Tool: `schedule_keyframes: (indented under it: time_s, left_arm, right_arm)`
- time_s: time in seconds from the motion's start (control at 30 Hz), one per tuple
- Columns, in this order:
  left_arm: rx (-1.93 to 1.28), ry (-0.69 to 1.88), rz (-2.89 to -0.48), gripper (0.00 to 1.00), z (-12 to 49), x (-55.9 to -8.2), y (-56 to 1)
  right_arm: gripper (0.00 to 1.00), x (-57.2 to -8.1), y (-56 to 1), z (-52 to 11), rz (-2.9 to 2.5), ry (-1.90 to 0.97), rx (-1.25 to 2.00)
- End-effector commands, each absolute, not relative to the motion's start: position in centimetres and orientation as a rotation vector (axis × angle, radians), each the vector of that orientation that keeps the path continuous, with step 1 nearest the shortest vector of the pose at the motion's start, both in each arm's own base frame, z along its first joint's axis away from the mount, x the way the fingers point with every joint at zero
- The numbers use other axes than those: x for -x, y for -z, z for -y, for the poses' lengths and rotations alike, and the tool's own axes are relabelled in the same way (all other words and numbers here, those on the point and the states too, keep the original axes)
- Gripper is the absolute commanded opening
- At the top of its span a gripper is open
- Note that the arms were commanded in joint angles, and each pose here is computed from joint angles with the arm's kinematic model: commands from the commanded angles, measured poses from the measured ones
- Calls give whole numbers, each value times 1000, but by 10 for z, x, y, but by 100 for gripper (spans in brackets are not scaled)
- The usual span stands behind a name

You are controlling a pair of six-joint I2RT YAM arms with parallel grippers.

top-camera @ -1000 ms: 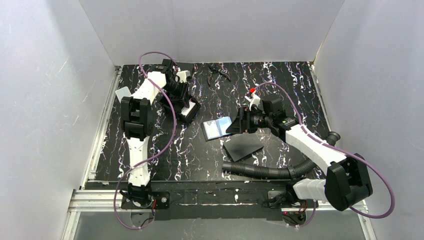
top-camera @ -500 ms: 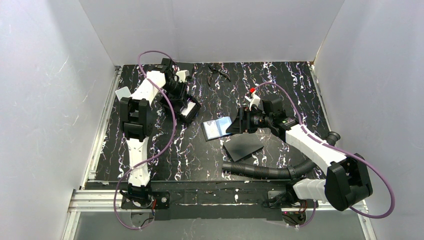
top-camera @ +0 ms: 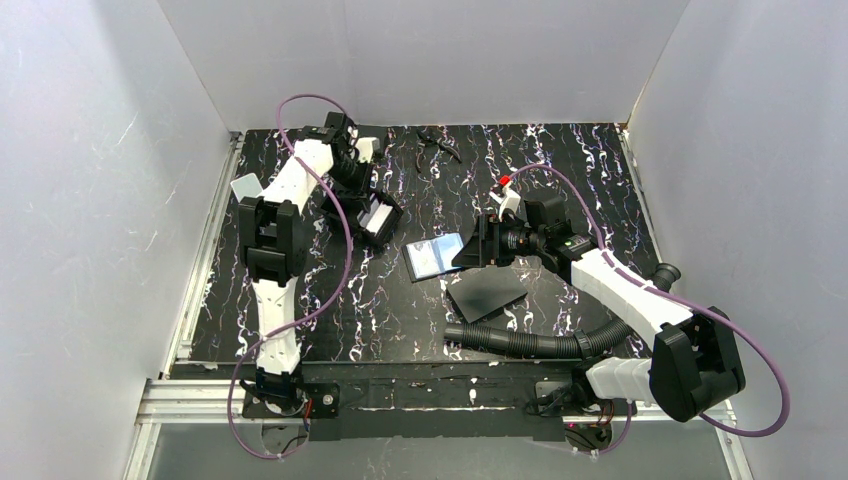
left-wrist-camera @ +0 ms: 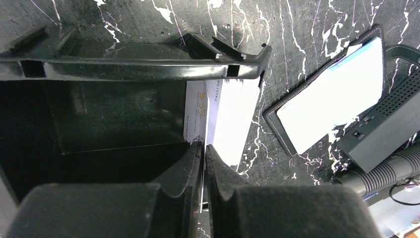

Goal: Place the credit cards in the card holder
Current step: Pick up the credit card from the storage box, then insert the credit card into the card holder.

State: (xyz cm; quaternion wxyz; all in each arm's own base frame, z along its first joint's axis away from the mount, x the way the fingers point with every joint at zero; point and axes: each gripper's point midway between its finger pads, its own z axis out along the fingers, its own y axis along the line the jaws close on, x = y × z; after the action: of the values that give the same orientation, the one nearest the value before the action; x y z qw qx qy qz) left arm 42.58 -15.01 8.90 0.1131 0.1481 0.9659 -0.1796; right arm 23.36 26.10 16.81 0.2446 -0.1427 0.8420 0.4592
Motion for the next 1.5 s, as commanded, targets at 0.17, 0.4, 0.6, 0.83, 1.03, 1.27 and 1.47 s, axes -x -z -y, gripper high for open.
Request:
schedule_keyframes:
  time_s: [0.17, 0.4, 0.6, 0.83, 1.03, 1.27, 1.47]
  left_arm:
    - [-510, 290, -2690, 4, 139, -430, -154]
    - [-402, -28, -2579, 0, 103, -442, -198]
    - [-213, 70, -2353, 0, 106, -429, -283]
    - [-49, 850, -2010, 0, 184, -364, -346]
    - [202, 1360, -1736, 0, 219, -342, -341]
    - [216, 1540, -1656, 0, 252, -320, -332]
    - [181, 1614, -1639, 0, 265, -311, -338]
  right_arm:
    - [80, -235, -181, -265, -2234, -1274, 420]
    - [80, -236, -179, -264, -2242, -1263, 422]
    - [80, -241, -176, -261, -2263, -1204, 451]
    - [82, -241, -218, -282, -2123, -1404, 452]
    - [91, -236, -310, -294, -1721, -1803, 216]
    - [89, -258, -330, -298, -1611, -1906, 58]
    - [80, -282, -309, -300, -1687, -1834, -17]
